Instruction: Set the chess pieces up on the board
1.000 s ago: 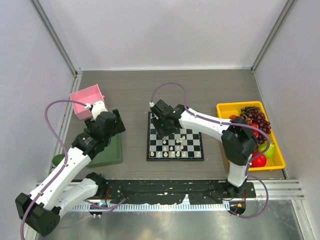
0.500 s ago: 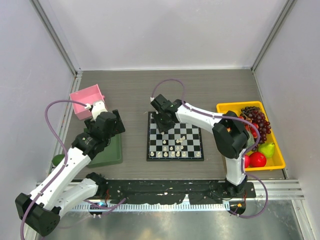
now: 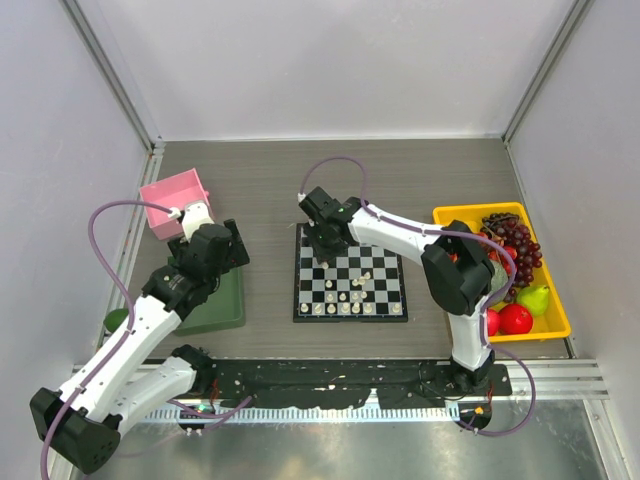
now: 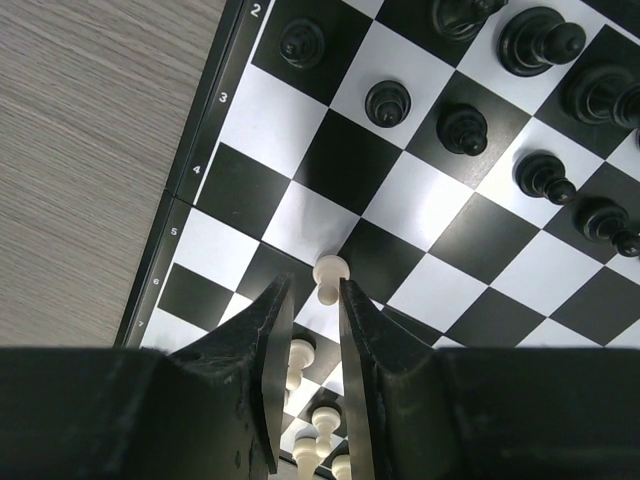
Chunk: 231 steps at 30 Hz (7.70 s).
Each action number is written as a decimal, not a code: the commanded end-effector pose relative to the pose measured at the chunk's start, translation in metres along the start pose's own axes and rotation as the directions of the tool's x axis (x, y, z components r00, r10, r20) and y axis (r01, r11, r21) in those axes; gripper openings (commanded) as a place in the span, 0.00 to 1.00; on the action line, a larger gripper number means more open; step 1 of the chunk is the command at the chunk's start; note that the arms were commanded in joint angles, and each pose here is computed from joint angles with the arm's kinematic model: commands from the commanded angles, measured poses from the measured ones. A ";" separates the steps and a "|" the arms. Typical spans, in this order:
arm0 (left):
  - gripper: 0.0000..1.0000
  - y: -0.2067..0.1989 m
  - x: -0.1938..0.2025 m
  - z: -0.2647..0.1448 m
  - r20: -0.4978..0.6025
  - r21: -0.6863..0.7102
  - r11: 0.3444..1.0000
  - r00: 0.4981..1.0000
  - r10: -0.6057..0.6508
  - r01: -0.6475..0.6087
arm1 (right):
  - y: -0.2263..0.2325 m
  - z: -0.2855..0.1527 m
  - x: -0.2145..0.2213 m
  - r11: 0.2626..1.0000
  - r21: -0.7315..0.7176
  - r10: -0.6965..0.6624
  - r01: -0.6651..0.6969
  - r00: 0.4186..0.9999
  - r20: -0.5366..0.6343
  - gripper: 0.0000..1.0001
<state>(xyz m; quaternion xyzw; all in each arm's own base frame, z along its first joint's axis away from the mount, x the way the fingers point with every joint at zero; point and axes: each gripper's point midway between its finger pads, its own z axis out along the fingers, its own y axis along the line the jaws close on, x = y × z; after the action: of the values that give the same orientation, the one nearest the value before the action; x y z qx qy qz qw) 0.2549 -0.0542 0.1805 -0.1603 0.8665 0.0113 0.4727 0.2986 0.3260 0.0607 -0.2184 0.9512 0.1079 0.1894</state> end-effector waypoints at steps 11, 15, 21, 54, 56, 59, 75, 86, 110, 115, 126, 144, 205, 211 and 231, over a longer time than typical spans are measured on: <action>1.00 -0.002 -0.015 -0.006 0.039 0.014 0.999 0.998 -0.040 0.039 | -0.005 0.001 -0.011 0.999 0.037 -0.020 0.019 0.999 0.026 0.28; 1.00 -0.001 -0.013 -0.006 0.035 0.013 0.999 0.999 -0.036 0.035 | -0.004 0.002 -0.011 0.999 0.032 -0.020 0.019 1.000 0.022 0.24; 0.99 -0.001 -0.013 -0.006 0.034 0.014 0.999 0.999 -0.037 0.037 | -0.003 -0.004 -0.008 0.999 0.023 -0.024 0.024 0.999 0.022 0.17; 1.00 0.006 -0.017 -0.015 0.070 0.016 0.996 0.994 -0.085 0.084 | 0.079 -0.018 0.039 0.980 -0.071 -0.188 0.188 0.982 0.003 0.11; 1.00 0.007 -0.018 -0.015 0.074 0.017 0.996 0.993 -0.089 0.088 | 0.079 -0.015 0.040 0.979 -0.071 -0.190 0.189 0.982 -0.002 0.11; 1.00 0.008 -0.017 -0.015 0.072 0.012 0.996 0.994 -0.087 0.086 | 0.081 -0.012 0.041 0.979 -0.078 -0.192 0.191 0.981 -0.010 0.11; 1.00 0.009 -0.015 -0.013 0.072 0.007 0.996 0.993 -0.090 0.089 | 0.086 -0.006 0.050 0.974 -0.098 -0.206 0.202 0.978 -0.036 0.12; 0.99 0.009 -0.014 -0.013 0.070 0.005 0.996 0.994 -0.088 0.088 | 0.086 -0.007 0.049 0.974 -0.097 -0.207 0.203 0.978 -0.034 0.31; 1.00 0.010 -0.015 -0.013 0.077 0.001 0.996 0.993 -0.090 0.090 | 0.029 -0.051 0.014 0.998 0.023 -0.061 0.059 0.993 0.106 0.41; 1.00 0.010 -0.015 -0.012 0.077 -0.001 0.996 0.993 -0.090 0.090 | 0.019 -0.041 0.022 0.999 0.040 -0.034 0.031 0.997 0.075 0.42; 1.00 0.008 -0.014 -0.010 0.068 -0.004 0.997 0.994 -0.081 0.082 | 0.020 -0.023 0.034 0.999 0.023 -0.024 0.024 1.000 0.018 0.40; 1.00 0.007 -0.014 -0.008 0.062 -0.006 0.997 0.995 -0.076 0.077 | 0.018 -0.013 0.052 1.000 0.020 -0.013 0.014 0.999 -0.030 0.24; 1.00 0.003 -0.012 -0.005 0.049 0.004 0.997 0.996 -0.074 0.074 | 0.053 -0.023 0.068 0.989 -0.045 -0.145 0.143 0.989 -0.033 0.14; 1.00 0.003 -0.011 -0.005 0.047 0.004 0.997 0.996 -0.077 0.077 | 0.051 -0.020 0.072 0.988 -0.026 -0.155 0.154 0.987 -0.047 0.15; 1.00 0.004 -0.010 -0.004 0.046 0.001 0.997 0.996 -0.075 0.075 | 0.056 -0.021 0.064 0.987 -0.034 -0.157 0.156 0.987 -0.021 0.25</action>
<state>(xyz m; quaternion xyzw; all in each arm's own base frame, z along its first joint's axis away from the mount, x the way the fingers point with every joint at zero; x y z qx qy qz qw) 0.2497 -0.0488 0.1846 -0.1795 0.8594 0.0050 0.4788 0.2072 0.3365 0.0472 -0.2917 0.9384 0.0938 0.1599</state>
